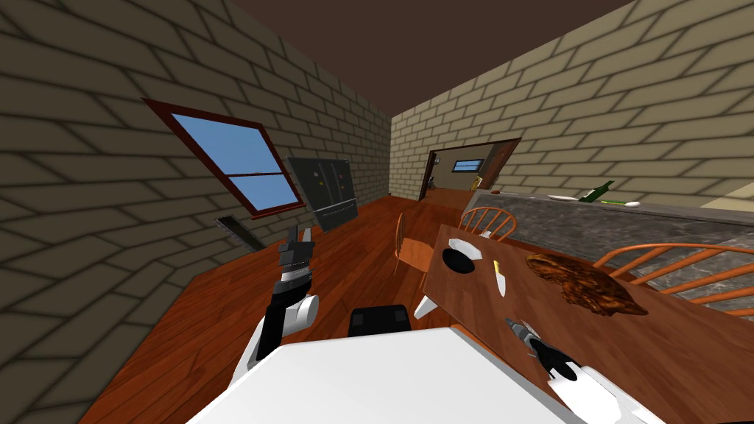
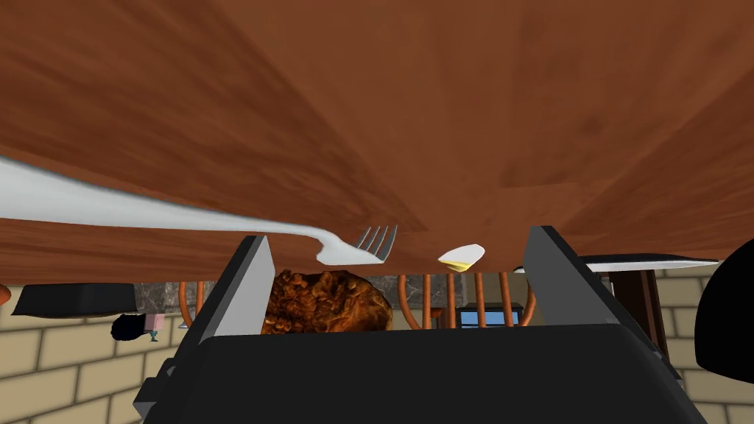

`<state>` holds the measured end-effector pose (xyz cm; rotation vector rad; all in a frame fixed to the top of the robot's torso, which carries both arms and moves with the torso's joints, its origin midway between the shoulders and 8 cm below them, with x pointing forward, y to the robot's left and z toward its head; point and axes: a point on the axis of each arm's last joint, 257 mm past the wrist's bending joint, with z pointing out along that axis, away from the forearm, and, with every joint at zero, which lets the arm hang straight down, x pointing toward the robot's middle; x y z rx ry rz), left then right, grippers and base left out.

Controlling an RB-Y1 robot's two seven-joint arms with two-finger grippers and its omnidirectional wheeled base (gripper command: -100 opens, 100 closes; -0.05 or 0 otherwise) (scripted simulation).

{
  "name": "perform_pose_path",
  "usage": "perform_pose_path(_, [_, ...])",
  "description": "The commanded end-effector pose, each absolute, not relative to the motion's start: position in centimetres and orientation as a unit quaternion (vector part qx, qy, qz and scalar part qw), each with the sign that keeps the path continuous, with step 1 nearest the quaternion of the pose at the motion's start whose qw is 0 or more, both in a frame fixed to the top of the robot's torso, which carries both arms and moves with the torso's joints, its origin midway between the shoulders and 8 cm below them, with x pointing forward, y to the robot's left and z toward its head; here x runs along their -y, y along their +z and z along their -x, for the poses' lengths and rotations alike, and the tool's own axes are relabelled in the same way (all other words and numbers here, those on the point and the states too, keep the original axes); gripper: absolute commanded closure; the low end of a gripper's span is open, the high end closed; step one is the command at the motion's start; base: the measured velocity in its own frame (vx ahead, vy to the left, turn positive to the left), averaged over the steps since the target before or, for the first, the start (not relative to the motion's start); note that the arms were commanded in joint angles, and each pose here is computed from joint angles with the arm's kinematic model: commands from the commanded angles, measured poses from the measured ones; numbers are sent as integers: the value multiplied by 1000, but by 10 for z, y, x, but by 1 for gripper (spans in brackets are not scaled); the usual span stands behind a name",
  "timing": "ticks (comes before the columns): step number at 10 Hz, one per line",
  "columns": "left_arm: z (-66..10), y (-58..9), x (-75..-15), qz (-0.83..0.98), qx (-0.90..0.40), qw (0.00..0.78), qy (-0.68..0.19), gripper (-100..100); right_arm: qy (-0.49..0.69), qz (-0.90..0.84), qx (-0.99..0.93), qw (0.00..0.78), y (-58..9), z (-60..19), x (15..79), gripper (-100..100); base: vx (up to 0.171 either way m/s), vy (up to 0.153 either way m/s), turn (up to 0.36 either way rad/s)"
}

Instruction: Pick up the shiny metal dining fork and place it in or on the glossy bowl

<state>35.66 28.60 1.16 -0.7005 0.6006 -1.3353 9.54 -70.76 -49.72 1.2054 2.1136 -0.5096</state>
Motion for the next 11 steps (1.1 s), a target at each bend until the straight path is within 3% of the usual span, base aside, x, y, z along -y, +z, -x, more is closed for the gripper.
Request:
perform_pose_path(1, [-357,12,-286,313,-268,688,-597,0,-194,-459,-805,322,-497,-95,708,100,-2,-3,-17])
perform_pose_path(5, [-357,12,-286,313,-268,688,-597,0,-195,-458,-806,322,-497,-95,708,100,0,1,3])
perform_pose_path(6, [-357,12,-286,313,-268,688,-597,0,-195,-458,-806,322,-497,-95,708,0,0,0,0])
perform_pose_path(7, [-357,12,-286,313,-268,688,-597,0,-195,-459,-805,321,-490,-85,713,100,-3,-3,15])
perform_pose_path(10, [-357,12,-286,313,-268,688,-597,0,-195,-458,-806,321,-488,-82,713,100,0,0,0])
perform_pose_path(11, [-357,12,-286,313,-268,688,-597,0,-195,-459,-806,320,-488,-81,713,0,0,0,0])
